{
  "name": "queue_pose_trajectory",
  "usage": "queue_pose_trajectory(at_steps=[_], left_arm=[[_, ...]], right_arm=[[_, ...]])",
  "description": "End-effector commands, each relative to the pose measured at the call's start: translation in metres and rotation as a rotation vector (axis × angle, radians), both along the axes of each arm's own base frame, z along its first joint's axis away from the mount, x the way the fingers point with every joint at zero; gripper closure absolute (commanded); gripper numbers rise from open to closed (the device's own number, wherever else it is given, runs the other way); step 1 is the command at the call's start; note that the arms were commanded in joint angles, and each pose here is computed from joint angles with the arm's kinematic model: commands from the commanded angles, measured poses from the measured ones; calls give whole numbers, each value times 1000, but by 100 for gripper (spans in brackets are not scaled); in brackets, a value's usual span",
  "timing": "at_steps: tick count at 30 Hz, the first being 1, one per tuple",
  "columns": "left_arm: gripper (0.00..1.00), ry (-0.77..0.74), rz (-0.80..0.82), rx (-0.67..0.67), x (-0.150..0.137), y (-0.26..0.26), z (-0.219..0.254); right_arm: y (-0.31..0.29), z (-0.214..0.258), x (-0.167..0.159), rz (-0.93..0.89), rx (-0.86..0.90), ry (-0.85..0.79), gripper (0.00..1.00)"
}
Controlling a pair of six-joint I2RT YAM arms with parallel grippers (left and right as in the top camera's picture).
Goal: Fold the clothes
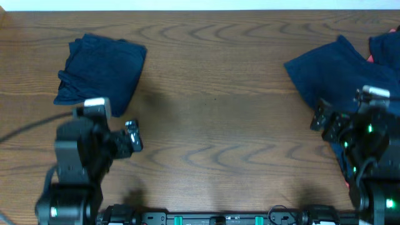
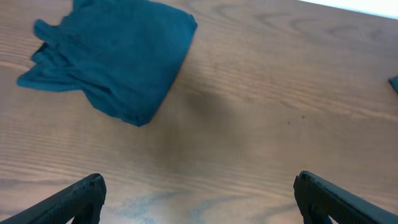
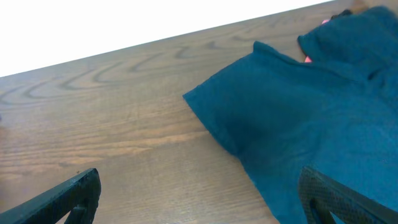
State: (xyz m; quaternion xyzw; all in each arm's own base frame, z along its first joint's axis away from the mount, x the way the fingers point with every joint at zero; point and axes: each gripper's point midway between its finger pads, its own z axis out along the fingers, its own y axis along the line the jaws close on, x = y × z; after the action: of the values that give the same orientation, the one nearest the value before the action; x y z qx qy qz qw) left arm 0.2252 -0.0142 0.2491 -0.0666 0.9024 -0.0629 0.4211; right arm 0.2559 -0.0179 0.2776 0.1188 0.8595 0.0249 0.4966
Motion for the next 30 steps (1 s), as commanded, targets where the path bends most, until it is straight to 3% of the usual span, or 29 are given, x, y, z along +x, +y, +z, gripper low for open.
queue_pose_trajectory(at_steps=[1,22,30], left_arm=[[2,-21,46,3,-5,7,-13],[2,-26,46,2,-6,7,-16],[2,-26,46,2,-6,7,-16]], right_arm=[[-2,-2,-11,-1,-30,-14,1],[-1,-56,-57,2,-31,263,1],[-1,-33,-41,19,-62,118,1]])
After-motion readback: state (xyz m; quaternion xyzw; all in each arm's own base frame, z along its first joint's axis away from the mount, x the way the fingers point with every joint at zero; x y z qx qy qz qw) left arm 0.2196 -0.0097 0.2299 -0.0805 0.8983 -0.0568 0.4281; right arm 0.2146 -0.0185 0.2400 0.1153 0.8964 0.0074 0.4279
